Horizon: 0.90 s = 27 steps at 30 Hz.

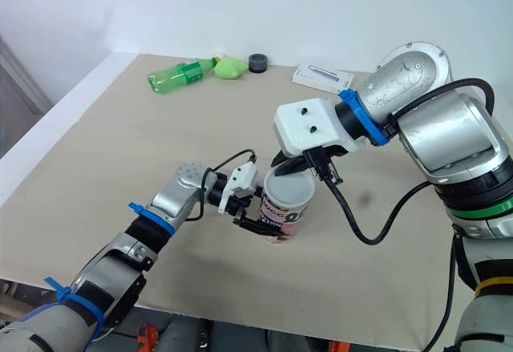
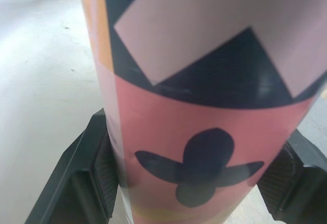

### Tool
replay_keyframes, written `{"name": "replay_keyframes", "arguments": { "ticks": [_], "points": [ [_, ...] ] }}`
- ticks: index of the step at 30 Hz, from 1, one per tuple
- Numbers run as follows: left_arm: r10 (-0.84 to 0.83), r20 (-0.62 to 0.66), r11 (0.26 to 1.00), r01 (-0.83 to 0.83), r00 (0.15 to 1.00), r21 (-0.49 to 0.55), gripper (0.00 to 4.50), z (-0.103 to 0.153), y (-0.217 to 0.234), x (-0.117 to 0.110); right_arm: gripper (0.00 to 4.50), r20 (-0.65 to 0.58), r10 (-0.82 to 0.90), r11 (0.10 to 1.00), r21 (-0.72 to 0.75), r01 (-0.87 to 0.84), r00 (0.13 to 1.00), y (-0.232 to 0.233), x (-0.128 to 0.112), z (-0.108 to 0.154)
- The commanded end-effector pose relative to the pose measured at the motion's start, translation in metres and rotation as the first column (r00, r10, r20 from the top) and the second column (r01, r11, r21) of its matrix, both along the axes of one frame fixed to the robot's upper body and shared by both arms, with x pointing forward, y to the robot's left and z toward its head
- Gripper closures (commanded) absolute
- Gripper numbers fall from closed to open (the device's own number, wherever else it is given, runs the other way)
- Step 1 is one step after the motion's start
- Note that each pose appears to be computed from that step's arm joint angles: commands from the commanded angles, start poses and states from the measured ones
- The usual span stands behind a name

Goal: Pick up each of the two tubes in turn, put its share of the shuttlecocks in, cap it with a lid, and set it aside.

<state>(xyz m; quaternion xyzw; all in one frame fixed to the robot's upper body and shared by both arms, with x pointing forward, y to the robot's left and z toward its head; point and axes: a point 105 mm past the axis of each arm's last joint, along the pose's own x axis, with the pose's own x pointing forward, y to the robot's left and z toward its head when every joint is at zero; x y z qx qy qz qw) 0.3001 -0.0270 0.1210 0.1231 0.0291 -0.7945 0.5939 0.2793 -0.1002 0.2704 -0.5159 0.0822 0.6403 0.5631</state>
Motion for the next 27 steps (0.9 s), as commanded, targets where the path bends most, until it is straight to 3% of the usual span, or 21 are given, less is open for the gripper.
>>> {"name": "replay_keyframes", "arguments": {
  "ticks": [1, 4, 12, 16, 19, 20, 25, 26, 27],
  "points": [
    [0.034, -0.029, 0.995, -0.031, 0.999, 0.094, 1.46, -0.019, 0.009, 0.003, 1.98, 0.027, -0.024, 0.997, 0.068, 0.023, 0.999, 0.000, 0.001, 0.019],
    [0.035, -0.029, 0.995, -0.032, 0.999, 0.093, 1.46, -0.019, 0.009, 0.004, 0.64, 0.012, -0.042, 0.994, 0.097, 0.041, 0.999, -0.001, 0.001, 0.024],
    [0.035, -0.024, 0.995, -0.032, 0.999, 0.095, 1.46, -0.019, 0.008, 0.005, 0.64, 0.012, -0.065, 0.985, 0.162, 0.062, 0.998, -0.012, -0.004, 0.052],
    [0.032, -0.029, 0.995, -0.029, 0.999, 0.095, 1.46, -0.019, 0.007, 0.005, 0.64, -0.061, -0.060, 0.971, 0.230, 0.073, 0.996, -0.019, -0.015, 0.061],
    [0.032, -0.031, 0.995, -0.029, 0.999, 0.094, 1.46, -0.018, 0.007, 0.006, 1.44, -0.119, -0.089, 0.967, 0.228, 0.114, 0.989, -0.025, -0.018, 0.052],
    [0.032, -0.031, 0.995, -0.029, 0.999, 0.093, 1.46, -0.018, 0.007, 0.006, 1.94, -0.139, -0.100, 0.968, 0.216, 0.129, 0.985, -0.027, -0.019, 0.046],
    [0.031, -0.033, 0.996, -0.028, 0.999, 0.090, 1.46, -0.017, 0.006, 0.007, 3.49, -0.201, -0.108, 0.973, 0.180, 0.145, 0.974, -0.029, -0.024, 0.027],
    [0.031, -0.033, 0.996, -0.028, 0.999, 0.089, 1.46, -0.017, 0.006, 0.007, 4.08, -0.211, -0.105, 0.976, 0.168, 0.142, 0.972, -0.029, -0.025, 0.024],
    [0.031, -0.034, 0.996, -0.028, 0.999, 0.088, 1.46, -0.017, 0.006, 0.007, 4.08, -0.212, -0.106, 0.979, 0.152, 0.140, 0.971, -0.029, -0.026, 0.020]
  ]
}}
